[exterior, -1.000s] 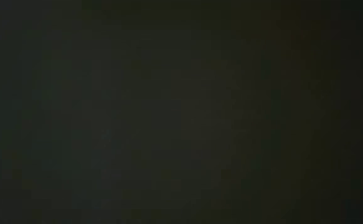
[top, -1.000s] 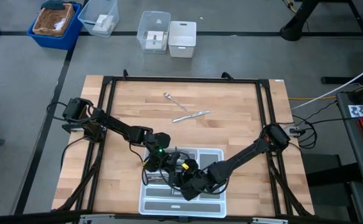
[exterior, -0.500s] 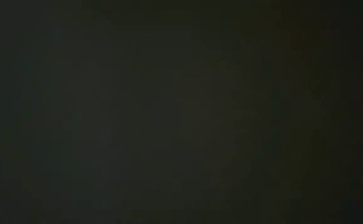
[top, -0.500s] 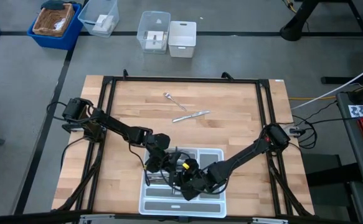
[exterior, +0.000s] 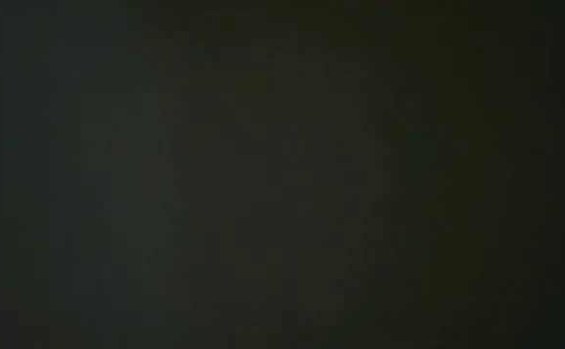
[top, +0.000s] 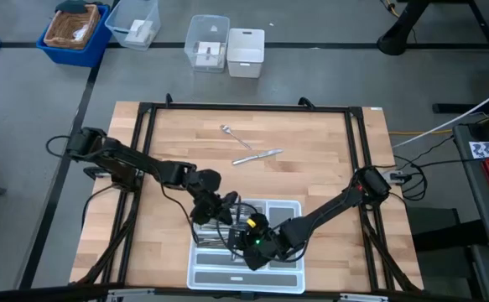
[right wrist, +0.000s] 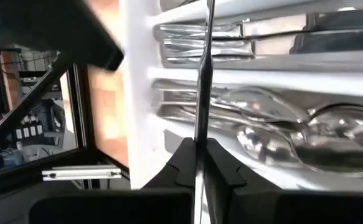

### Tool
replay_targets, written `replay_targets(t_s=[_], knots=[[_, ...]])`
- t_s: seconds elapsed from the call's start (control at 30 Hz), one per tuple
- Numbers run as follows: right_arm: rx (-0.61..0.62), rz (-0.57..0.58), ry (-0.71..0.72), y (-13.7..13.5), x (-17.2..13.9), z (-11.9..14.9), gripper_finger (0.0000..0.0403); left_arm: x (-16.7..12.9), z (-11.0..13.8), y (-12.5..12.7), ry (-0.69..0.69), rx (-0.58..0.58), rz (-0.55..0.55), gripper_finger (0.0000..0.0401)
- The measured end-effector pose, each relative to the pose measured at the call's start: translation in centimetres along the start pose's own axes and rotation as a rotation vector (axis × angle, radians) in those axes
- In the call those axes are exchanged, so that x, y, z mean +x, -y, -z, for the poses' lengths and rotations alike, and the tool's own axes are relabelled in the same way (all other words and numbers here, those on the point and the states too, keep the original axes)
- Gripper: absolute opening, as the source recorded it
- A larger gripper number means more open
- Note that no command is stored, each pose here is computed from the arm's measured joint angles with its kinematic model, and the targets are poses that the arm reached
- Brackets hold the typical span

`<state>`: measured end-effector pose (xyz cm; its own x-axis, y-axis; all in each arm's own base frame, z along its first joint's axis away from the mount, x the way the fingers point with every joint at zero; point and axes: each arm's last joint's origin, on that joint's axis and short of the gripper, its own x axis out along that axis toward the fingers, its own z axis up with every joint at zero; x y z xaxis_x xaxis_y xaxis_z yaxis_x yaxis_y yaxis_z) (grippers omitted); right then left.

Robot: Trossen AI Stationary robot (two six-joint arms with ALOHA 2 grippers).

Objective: Sort silverware
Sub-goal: Put the silver knife into the middle section of the white silverware tray

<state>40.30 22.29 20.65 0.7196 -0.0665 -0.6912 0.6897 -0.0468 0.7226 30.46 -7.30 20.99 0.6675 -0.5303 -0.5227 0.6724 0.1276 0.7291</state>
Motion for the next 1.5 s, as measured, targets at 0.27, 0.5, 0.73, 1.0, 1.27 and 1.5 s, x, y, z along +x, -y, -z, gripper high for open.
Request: replay_targets(t_s=[0.27,0.5,0.73,1.0,1.27,1.5], knots=[[0.009,-0.018,0.061,-0.4,0.4,-1.0,0.0011,-2.5,-0.2,-0.2,-0.106,-0.257,-0.005,0.0043],[-0.045,-0.017,0.128,-0.5,0.5,-1.8,0.0012,-7.5,0.8,-0.6,-0.168,-0.725,-0.049,0.0043],[-0.094,-0.001,0.136,-0.6,0.2,-1.9,0.0012,-11.7,2.3,1.8,-0.119,-1.039,-0.044,0.0043],[-0.239,-0.038,0.227,-1.9,-2.3,-2.9,0.0011,-12.1,3.8,4.6,0.198,-1.286,-0.15,0.0043],[-0.343,-0.045,0.277,-2.5,-2.1,-3.7,0.0012,-10.1,4.6,4.5,0.264,-1.599,-0.44,0.0043],[-0.401,-0.054,0.283,-3.3,-1.6,-4.8,0.0013,-8.1,5.3,4.9,0.266,-1.745,-0.387,0.0043]])
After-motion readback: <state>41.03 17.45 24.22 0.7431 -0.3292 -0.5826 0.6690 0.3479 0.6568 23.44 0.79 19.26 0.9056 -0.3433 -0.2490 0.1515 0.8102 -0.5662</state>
